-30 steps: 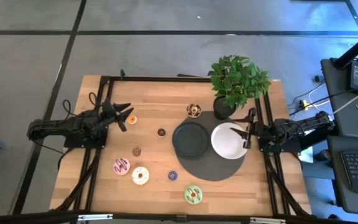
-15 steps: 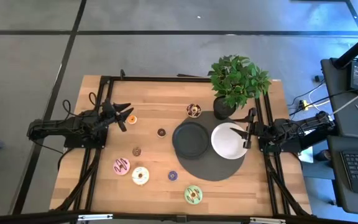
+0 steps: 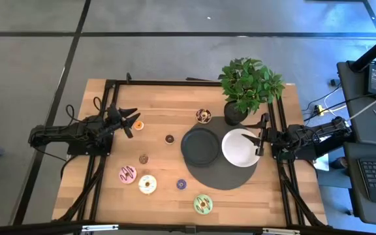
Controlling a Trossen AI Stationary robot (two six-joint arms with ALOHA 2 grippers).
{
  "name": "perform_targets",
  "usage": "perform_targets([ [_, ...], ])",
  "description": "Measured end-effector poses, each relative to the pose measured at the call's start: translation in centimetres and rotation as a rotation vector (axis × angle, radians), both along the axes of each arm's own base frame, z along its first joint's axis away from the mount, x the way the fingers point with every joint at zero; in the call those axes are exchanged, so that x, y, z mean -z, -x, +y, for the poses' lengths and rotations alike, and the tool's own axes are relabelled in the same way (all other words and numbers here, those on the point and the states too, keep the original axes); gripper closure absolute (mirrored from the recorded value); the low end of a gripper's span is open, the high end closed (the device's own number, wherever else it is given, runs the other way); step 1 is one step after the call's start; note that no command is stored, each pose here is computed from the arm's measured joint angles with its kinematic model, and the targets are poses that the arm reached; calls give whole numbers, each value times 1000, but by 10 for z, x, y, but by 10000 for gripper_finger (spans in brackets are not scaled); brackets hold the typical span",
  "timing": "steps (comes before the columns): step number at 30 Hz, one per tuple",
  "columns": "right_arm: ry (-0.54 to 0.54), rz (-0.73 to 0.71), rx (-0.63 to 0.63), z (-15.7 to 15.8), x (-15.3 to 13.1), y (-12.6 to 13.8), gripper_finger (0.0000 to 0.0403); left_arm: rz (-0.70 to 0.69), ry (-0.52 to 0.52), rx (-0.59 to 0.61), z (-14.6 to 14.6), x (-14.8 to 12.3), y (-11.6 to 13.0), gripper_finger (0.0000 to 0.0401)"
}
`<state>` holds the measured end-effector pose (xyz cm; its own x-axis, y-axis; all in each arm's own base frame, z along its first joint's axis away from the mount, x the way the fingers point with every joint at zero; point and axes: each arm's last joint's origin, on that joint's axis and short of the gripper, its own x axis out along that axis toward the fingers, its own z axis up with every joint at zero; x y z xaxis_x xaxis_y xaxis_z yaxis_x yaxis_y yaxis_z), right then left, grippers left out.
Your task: Pick & Place donuts
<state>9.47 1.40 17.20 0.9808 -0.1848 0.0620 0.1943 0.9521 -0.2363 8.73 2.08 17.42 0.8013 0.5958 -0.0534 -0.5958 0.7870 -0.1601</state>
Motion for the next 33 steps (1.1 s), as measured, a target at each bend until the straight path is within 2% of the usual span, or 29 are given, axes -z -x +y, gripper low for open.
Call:
perform_targets([
  [24, -8, -2, -1, 0, 0, 0, 231, 0, 0, 0, 0, 0, 0, 262],
  [26, -105, -20, -30, 1, 0, 0, 231, 0, 0, 0, 0, 0, 0, 262],
  [31, -465, -105, -115, 2, -4, 0, 231, 0, 0, 0, 0, 0, 0, 262],
  [33, -537, -123, -123, 2, -4, 0, 231, 0, 0, 0, 0, 0, 0, 262],
])
